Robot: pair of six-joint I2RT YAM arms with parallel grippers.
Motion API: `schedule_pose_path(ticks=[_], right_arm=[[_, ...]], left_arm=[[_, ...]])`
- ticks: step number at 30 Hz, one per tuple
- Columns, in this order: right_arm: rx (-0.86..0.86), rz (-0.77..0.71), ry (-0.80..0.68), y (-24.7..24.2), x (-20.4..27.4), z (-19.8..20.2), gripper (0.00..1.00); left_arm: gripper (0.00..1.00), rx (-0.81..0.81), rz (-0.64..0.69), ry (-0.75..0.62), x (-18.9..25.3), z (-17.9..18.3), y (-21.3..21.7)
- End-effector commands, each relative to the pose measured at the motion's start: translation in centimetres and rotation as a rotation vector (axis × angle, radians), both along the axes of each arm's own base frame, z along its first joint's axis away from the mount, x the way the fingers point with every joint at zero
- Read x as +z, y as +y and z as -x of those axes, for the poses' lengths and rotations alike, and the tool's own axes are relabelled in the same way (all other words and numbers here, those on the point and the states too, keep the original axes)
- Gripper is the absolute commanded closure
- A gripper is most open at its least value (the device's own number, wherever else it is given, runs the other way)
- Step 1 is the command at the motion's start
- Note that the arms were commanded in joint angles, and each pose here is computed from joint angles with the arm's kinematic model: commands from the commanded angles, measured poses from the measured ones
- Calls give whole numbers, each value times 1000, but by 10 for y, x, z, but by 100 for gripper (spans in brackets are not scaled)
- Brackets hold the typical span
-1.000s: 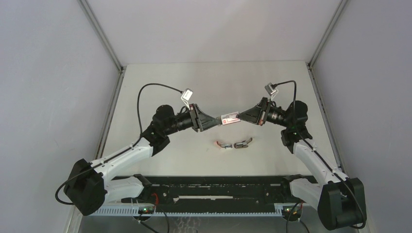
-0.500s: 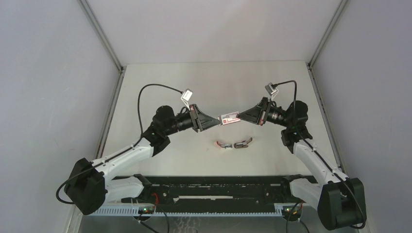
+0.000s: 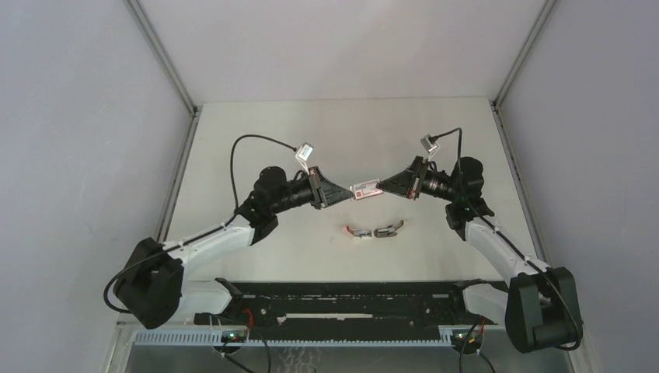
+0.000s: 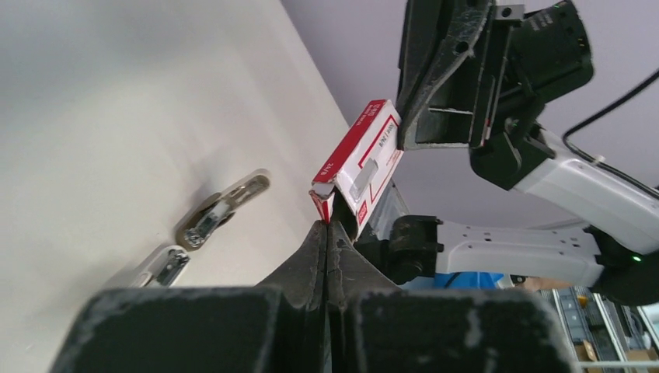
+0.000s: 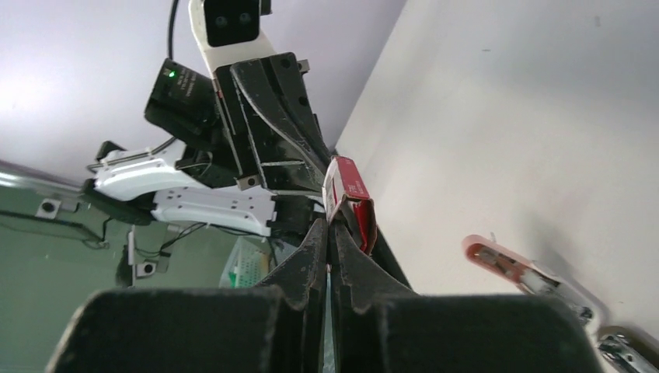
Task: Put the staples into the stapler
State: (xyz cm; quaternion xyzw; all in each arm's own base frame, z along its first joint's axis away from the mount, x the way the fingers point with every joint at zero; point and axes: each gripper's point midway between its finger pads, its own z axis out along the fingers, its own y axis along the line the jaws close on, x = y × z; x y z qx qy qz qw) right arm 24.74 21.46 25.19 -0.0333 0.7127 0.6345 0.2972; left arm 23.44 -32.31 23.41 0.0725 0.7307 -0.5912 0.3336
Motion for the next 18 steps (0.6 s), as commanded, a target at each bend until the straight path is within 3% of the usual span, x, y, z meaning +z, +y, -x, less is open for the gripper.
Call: schedule_pose_path(ticks=[1, 11, 18], right_arm=[[-66, 77, -32, -5, -27, -22, 100], [-116, 147, 22, -15, -91, -63, 100], [-166, 192, 97, -27, -132, -80, 100]], left_arm=[[100, 65, 10, -7, 3, -29, -3], [100, 133, -152, 15, -45, -87, -14], [100, 157, -248, 87, -86, -104, -19]])
